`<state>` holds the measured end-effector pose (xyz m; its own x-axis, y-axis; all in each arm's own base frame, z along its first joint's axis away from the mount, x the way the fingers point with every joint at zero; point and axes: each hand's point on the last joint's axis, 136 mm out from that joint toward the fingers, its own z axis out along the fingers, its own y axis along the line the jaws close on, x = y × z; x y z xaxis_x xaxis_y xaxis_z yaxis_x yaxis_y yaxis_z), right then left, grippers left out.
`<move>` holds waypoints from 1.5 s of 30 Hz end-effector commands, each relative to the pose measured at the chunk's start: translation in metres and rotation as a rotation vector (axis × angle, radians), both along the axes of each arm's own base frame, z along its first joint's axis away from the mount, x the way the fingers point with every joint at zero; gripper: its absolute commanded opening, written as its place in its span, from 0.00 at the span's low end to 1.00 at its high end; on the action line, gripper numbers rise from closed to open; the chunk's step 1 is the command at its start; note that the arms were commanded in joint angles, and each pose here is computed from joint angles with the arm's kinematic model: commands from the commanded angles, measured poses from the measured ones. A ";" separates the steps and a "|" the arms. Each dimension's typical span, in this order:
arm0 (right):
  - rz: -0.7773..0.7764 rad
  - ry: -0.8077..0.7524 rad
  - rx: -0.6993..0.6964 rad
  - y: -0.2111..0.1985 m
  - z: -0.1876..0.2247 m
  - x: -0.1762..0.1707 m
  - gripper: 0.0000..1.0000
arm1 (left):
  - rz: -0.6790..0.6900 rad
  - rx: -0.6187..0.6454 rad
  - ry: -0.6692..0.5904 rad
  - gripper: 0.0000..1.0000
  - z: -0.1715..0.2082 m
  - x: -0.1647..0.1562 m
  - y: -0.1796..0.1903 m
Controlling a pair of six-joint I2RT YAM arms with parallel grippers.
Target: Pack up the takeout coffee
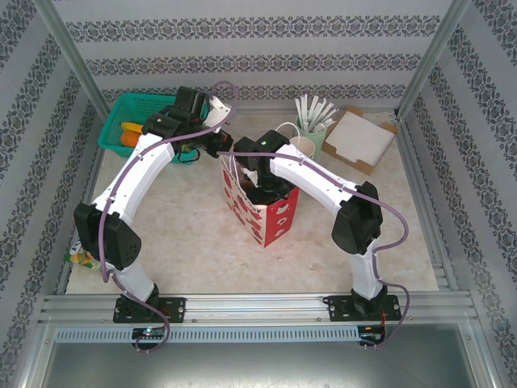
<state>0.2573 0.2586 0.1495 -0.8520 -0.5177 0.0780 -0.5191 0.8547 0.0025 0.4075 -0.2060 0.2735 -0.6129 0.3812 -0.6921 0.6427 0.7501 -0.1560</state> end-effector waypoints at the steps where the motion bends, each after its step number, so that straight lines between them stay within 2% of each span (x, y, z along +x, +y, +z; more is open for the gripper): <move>1: -0.023 0.011 0.017 -0.002 0.001 0.000 0.62 | 0.041 -0.002 -0.039 0.00 0.011 0.003 0.007; 15: -0.057 -0.006 0.030 -0.001 -0.002 0.008 0.62 | -0.004 -0.034 -0.033 0.00 0.013 -0.002 -0.001; 45: -0.072 0.004 0.018 -0.004 -0.009 0.009 0.61 | 0.013 -0.023 -0.044 0.00 0.015 0.001 0.002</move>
